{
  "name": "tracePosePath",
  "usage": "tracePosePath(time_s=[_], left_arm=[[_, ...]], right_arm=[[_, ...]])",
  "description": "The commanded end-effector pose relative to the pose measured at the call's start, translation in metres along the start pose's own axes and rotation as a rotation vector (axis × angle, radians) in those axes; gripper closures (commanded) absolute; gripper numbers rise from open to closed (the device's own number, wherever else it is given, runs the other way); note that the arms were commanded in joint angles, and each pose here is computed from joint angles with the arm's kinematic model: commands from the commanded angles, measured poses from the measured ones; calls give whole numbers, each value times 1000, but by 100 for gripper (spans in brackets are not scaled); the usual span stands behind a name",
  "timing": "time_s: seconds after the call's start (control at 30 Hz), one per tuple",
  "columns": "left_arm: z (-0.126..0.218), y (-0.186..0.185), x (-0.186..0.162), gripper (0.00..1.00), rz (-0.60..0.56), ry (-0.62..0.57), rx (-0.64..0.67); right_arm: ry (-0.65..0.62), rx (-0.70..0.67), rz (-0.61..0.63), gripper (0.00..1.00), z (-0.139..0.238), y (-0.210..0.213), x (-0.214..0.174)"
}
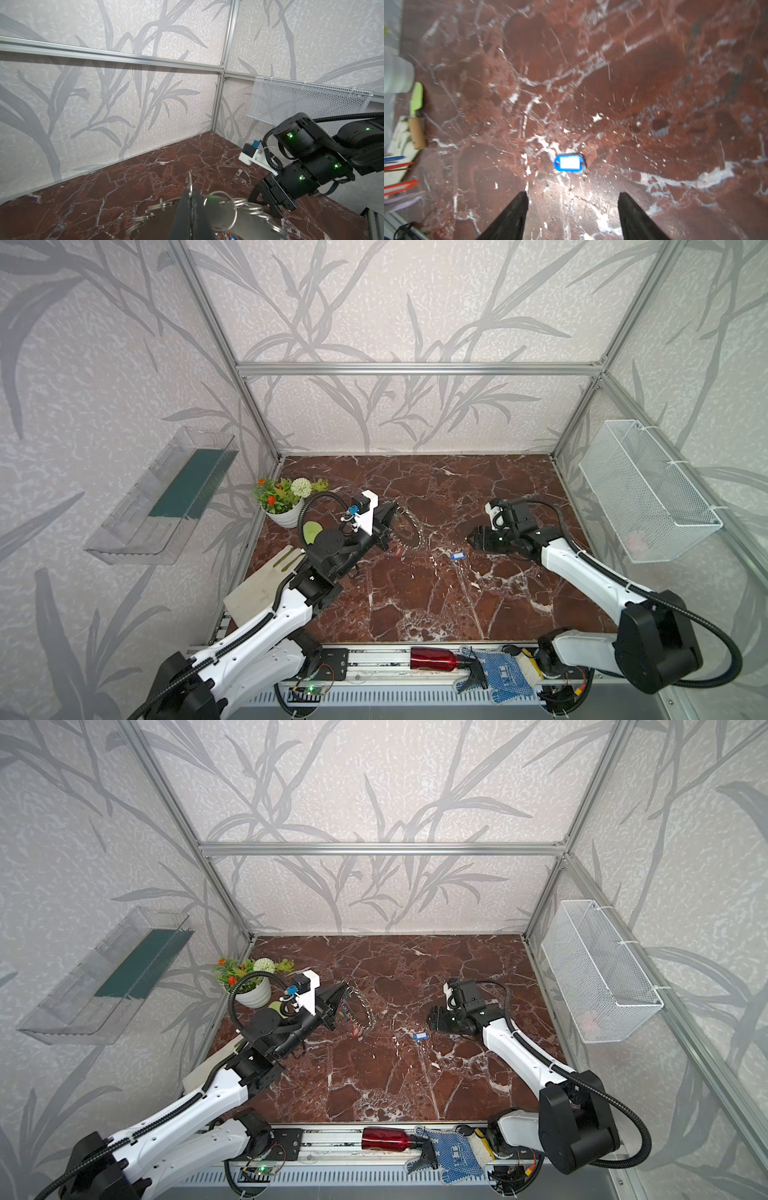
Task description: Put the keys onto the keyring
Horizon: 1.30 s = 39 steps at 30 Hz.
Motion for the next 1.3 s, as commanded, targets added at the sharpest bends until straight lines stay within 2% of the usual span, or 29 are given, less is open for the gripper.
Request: tracePosePath(time_s=[0.0, 0.13, 0.33, 0.67, 1.07, 1.27], left_arm=[[3, -4, 13, 100, -10, -62, -13], [2, -8, 13, 100, -14, -48, -39], [4, -9, 13, 100, -23, -44, -45], [1, -11, 11, 100, -23, -25, -62], [0, -12, 9, 100, -25, -13, -71], [-1, -13, 9, 100, -26, -11, -78]], right_arm=[[35, -26, -40, 31, -18, -6, -8], [115, -7, -57, 31, -37, -7, -13], [123, 9, -60, 31, -53, -9, -15], [128, 18, -61, 31, -56, -8, -14], [120, 23, -59, 31, -46, -5, -10], [52, 50, -42, 31, -19, 4, -5]])
Point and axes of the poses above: each gripper's point midway between its finger pads, its own z axis back along the fingers, its own y axis along the line the jaws close on, x = y × z, the point moved 5 cm from there along z, back along the fingers, and after that the axes turned 11 degrees about z, right-handed, at the moved point
